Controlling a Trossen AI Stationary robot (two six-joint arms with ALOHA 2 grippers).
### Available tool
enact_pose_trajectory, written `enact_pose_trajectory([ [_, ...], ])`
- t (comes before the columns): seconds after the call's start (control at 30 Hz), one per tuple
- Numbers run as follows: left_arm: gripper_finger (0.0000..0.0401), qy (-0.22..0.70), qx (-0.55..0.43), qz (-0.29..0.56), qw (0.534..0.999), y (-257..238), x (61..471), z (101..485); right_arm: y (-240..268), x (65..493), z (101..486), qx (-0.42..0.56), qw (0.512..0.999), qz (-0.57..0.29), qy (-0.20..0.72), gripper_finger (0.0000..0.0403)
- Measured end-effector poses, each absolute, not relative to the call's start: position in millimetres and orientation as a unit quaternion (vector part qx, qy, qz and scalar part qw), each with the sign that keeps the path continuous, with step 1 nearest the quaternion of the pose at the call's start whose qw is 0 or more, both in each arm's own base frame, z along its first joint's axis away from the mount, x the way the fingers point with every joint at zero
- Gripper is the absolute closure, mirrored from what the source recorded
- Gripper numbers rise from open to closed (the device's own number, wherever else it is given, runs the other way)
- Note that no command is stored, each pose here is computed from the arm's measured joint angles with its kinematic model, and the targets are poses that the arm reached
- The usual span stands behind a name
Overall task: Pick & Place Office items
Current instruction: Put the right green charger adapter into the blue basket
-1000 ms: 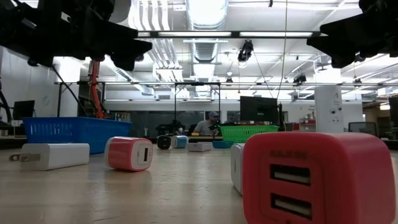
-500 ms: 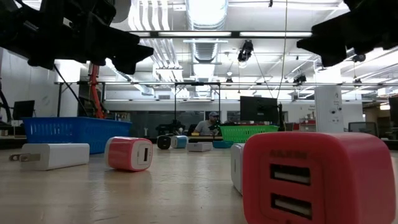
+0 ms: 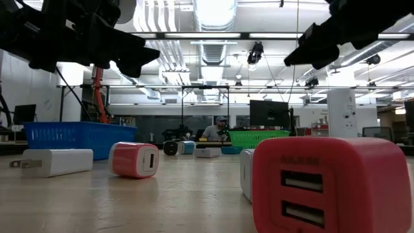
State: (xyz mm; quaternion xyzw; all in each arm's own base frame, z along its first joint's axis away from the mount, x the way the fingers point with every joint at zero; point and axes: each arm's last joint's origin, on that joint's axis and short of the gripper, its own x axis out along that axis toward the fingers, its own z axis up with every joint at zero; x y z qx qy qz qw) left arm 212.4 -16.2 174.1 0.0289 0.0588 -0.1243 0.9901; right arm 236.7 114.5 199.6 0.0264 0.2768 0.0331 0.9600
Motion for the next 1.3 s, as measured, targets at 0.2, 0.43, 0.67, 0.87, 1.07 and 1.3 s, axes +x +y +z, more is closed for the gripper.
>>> enact_pose_trajectory([
  [0.2, 0.0169, 0.067, 0.029, -0.125, 0.989, -16.1, 212.1, 172.2, 125.5, 252.7, 198.6, 0.047, 0.936, 0.045, 0.347, 0.0180],
  [0.43, 0.0169, 0.070, 0.030, -0.125, 0.989, -16.1, 212.0, 171.8, 133.0, 262.0, 194.2, 0.072, 0.911, 0.057, 0.403, 0.0180],
  [0.67, 0.0169, 0.070, 0.030, -0.125, 0.989, -16.2, 212.0, 171.8, 140.6, 272.5, 189.6, 0.082, 0.890, 0.069, 0.442, 0.0180],
  [0.87, 0.0169, 0.070, 0.030, -0.126, 0.989, -16.2, 212.0, 171.6, 149.7, 285.4, 175.4, 0.094, 0.871, 0.085, 0.474, 0.0180],
  [1.07, 0.0169, 0.073, 0.031, -0.126, 0.989, -16.2, 211.9, 171.0, 154.1, 292.5, 158.1, 0.080, 0.847, 0.073, 0.521, 0.0180],
  [1.3, 0.0169, 0.074, 0.031, -0.126, 0.989, -16.2, 211.9, 171.0, 154.8, 294.1, 154.9, 0.080, 0.845, 0.072, 0.525, 0.0180],
])
